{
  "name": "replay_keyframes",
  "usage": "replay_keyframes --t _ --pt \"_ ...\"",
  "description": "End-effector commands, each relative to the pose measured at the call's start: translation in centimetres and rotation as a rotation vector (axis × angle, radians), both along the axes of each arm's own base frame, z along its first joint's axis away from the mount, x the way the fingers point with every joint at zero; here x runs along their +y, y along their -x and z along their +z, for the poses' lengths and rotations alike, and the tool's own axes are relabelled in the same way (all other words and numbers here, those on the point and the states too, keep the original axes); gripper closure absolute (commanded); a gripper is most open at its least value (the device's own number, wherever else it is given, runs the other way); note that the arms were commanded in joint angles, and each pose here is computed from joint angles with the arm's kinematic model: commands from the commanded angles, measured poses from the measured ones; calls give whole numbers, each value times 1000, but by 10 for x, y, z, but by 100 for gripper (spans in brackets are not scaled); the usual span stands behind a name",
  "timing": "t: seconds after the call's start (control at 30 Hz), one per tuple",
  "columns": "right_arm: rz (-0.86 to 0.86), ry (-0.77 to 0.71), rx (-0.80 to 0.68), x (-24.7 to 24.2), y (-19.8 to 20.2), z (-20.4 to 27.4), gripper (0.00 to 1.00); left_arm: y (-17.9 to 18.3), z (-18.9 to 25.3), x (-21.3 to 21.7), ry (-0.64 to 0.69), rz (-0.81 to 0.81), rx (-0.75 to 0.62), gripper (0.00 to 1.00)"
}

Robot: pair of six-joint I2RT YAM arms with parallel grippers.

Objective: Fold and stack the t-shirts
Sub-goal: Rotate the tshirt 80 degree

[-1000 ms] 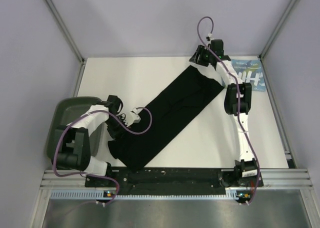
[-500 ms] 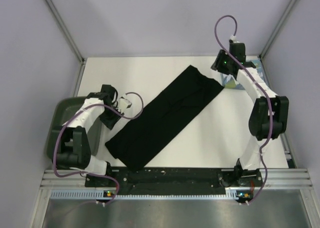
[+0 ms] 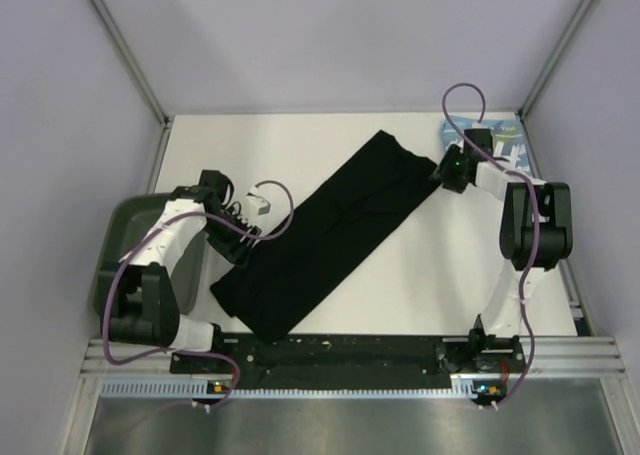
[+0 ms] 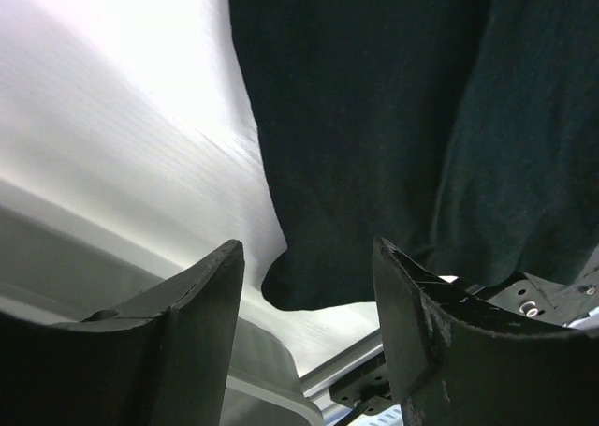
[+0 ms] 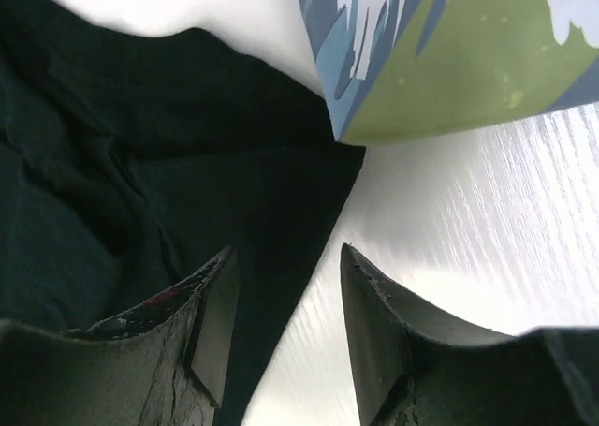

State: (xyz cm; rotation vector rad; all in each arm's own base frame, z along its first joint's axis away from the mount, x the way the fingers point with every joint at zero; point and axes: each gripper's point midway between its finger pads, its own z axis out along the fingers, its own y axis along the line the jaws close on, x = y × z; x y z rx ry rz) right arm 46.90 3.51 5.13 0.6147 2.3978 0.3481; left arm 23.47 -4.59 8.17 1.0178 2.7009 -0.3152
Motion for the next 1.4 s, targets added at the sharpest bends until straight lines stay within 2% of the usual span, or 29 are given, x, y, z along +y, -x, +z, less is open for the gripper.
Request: replay_keyframes --t 0.0,0.07,0.2,0.27,0.47,0.53,0.57,0.63,0.87,0.97,1.1,1.17,1.27,1.37 --pt "-37 -84 -52 3 -25 1 54 7 -7 -2 28 6 14 38" --pt "-42 -95 -34 3 -27 -8 59 7 -10 0 27 15 14 38" --pt "-15 -136 -17 8 -38 -18 92 11 -17 6 8 20 22 37" --pt "13 -171 -16 16 -44 -19 100 13 -24 12 -23 18 17 38" --pt "70 -231 -34 33 -69 -17 100 26 -47 20 -69 -3 87 46" --pt "90 -254 -58 37 -83 -13 100 30 -52 15 -50 -13 117 53" --pt "101 -264 -63 40 -90 -13 100 31 -55 10 -30 -27 126 60" --pt "123 -279 -93 46 -108 -9 100 38 -59 -3 6 -79 144 64" --pt "152 -262 -190 50 -164 9 100 70 -71 -59 -6 -390 171 61" --pt "172 -245 -228 49 -184 12 100 78 -72 -74 -13 -475 176 58" --pt "226 -190 -273 74 -200 14 100 90 -71 -87 -28 -545 192 58" --pt "219 -168 -289 70 -204 17 93 96 -68 -93 -10 -579 191 58" --pt "210 -76 -309 55 -204 31 66 94 -58 -94 -8 -596 159 56" --pt "196 8 -337 37 -198 55 45 81 -48 -91 -49 -584 90 54"
